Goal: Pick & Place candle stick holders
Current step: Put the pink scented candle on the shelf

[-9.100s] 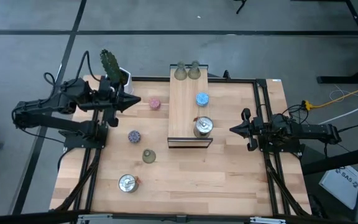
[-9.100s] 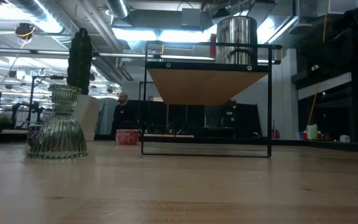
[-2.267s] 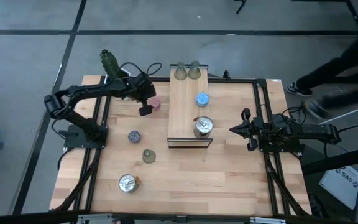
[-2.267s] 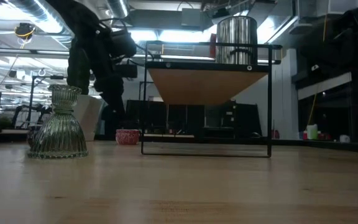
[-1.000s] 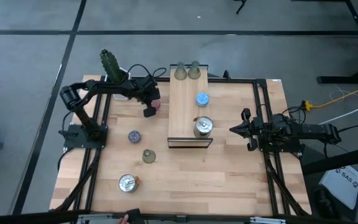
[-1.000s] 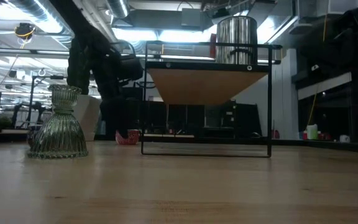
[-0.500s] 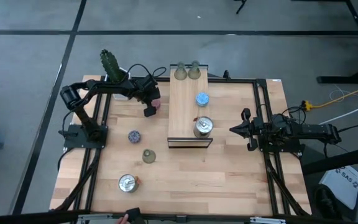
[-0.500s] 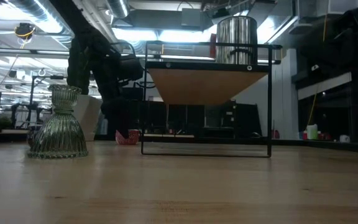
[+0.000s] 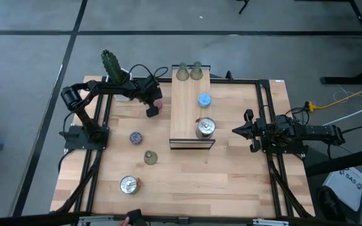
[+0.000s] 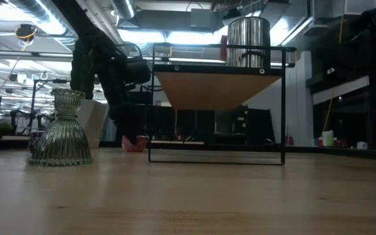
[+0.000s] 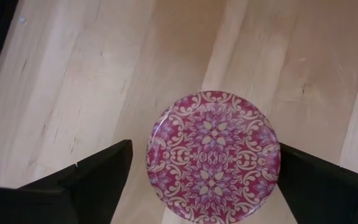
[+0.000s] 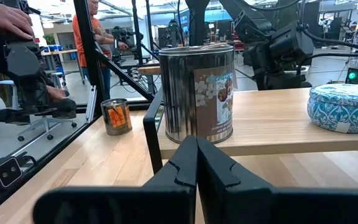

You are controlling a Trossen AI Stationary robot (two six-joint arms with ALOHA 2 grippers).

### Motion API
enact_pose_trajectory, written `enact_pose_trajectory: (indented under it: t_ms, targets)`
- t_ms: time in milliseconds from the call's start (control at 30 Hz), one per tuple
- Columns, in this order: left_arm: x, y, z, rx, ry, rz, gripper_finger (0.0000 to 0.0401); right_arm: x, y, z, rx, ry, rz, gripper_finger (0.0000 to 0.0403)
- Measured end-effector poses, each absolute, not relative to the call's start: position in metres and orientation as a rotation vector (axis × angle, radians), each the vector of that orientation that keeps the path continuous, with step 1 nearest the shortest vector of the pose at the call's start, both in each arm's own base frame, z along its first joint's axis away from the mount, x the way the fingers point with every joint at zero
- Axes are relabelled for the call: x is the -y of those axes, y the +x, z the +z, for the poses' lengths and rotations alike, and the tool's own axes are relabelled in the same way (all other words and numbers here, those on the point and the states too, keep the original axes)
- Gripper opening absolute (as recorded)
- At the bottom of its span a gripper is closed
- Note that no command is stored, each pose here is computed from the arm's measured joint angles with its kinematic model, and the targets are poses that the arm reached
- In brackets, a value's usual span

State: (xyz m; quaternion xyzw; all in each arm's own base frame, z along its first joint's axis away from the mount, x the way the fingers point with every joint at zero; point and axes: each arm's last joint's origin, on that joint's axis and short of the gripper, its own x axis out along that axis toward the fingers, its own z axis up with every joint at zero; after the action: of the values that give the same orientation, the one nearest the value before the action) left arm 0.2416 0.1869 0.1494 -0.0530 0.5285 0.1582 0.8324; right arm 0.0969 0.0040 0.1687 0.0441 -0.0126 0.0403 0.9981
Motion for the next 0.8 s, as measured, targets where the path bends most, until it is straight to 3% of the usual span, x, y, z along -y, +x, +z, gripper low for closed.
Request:
enact_pose_trajectory:
  t_ms: [800]
  targets:
    - [-0.1876,0.2432,0.1505,-1.092,-0.142,0.355,0.0305,-0.004,0.0969,0.1687,0.025,0.088,0.081,0.0005]
